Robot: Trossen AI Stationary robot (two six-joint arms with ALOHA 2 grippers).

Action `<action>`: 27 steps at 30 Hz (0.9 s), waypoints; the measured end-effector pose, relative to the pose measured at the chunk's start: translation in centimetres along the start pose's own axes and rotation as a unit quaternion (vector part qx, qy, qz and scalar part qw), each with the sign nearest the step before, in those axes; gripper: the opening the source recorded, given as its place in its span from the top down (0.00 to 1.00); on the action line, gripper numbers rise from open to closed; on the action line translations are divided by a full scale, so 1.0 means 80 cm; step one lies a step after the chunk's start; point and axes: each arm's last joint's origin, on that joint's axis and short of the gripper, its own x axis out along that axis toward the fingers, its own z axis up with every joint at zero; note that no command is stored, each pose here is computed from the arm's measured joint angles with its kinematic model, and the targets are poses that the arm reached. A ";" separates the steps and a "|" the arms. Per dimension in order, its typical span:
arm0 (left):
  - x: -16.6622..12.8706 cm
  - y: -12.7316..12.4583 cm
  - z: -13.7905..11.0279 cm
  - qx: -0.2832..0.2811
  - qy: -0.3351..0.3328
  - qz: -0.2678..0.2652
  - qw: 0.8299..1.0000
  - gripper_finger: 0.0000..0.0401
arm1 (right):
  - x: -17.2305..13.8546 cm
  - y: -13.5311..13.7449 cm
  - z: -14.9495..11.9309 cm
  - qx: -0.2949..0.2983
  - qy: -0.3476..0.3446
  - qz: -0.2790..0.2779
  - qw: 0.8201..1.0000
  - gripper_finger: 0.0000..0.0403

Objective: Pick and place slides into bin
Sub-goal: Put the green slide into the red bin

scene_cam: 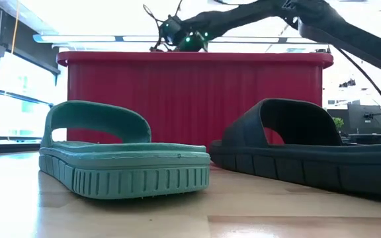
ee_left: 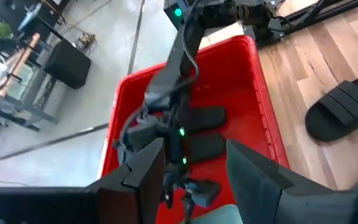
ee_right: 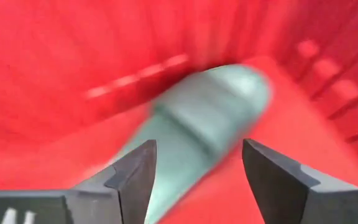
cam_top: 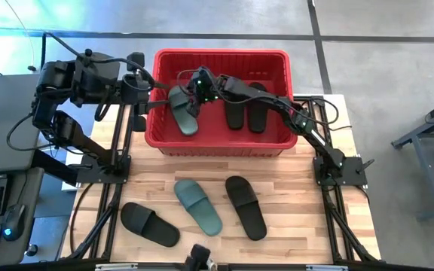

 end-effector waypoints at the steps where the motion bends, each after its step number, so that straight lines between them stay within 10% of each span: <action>1: 0.000 -0.001 -0.001 -0.005 0.004 -0.002 1.000 0.61 | -0.005 0.004 0.000 0.004 0.006 0.023 1.000 0.44; 17: 0.025 -0.053 -0.007 -0.075 0.069 -0.168 0.981 0.61 | -0.139 0.177 -0.010 -0.135 0.115 0.194 0.965 0.55; 27: 0.047 -0.087 -0.010 -0.071 0.130 -0.125 0.981 0.61 | -0.190 0.296 -0.053 -0.258 0.134 0.240 0.926 0.57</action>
